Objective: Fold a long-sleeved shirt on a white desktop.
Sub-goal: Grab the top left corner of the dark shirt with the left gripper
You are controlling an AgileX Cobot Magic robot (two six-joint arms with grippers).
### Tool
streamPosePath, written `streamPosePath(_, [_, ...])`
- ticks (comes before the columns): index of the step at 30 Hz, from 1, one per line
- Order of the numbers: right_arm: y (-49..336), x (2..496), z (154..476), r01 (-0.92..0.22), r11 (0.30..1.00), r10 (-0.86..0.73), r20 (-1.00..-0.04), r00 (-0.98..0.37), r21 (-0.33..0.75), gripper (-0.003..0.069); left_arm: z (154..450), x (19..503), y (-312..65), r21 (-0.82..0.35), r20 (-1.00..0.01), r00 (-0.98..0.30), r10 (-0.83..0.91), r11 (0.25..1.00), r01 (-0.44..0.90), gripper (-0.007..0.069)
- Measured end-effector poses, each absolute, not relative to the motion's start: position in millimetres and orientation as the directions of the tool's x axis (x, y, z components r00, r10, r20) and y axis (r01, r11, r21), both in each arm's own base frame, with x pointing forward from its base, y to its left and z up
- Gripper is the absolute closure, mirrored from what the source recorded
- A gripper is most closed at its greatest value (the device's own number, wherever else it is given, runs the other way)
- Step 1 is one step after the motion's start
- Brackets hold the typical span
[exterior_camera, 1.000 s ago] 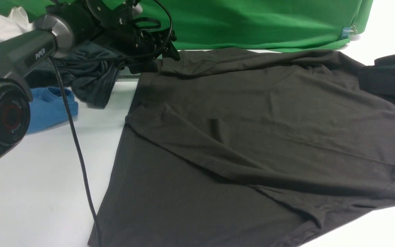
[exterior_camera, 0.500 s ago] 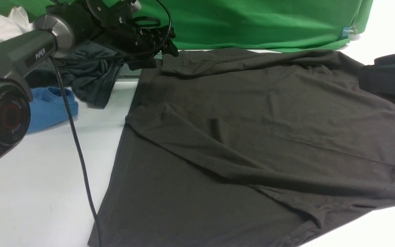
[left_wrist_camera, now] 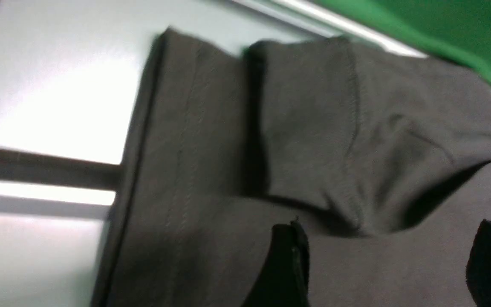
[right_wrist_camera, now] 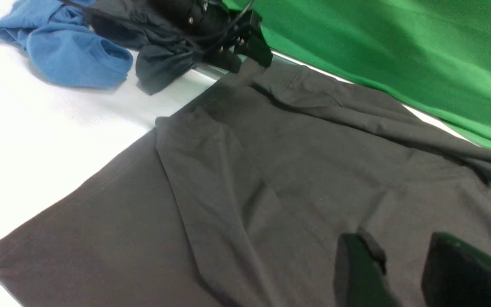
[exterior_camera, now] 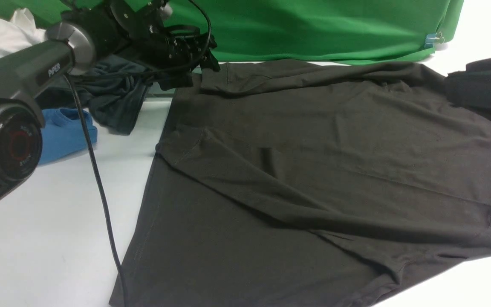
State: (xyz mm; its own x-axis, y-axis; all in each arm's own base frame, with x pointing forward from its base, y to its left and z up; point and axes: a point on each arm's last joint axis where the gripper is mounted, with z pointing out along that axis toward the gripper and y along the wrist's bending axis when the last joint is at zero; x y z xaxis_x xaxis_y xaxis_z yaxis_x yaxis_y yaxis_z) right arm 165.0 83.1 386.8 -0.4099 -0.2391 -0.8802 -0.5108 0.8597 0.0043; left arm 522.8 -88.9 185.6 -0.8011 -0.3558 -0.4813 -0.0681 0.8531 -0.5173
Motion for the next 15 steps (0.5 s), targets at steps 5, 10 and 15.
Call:
streamPosePath(5, [83.1, 165.0, 386.9, -0.511, 0.86, -0.239, -0.881, -0.409, 0.004, 0.0408, 176.9, 523.6, -89.1, -0.518, -0.464, -0.809, -0.36, 0.851, -0.081, 0.0084])
streamPosePath(10, [83.1, 165.0, 386.9, -0.511, 0.86, -0.239, -0.881, -0.409, 0.004, 0.0408, 176.5, 524.8, -88.8, -0.519, -0.472, -0.802, -0.366, 0.851, -0.083, 0.0084])
streamPosePath(15, [83.1, 165.0, 386.9, -0.511, 0.86, -0.238, -0.881, -0.409, 0.005, 0.0408, 177.0, 525.6, -88.4, -0.52, -0.48, -0.795, -0.371, 0.85, -0.082, 0.0084])
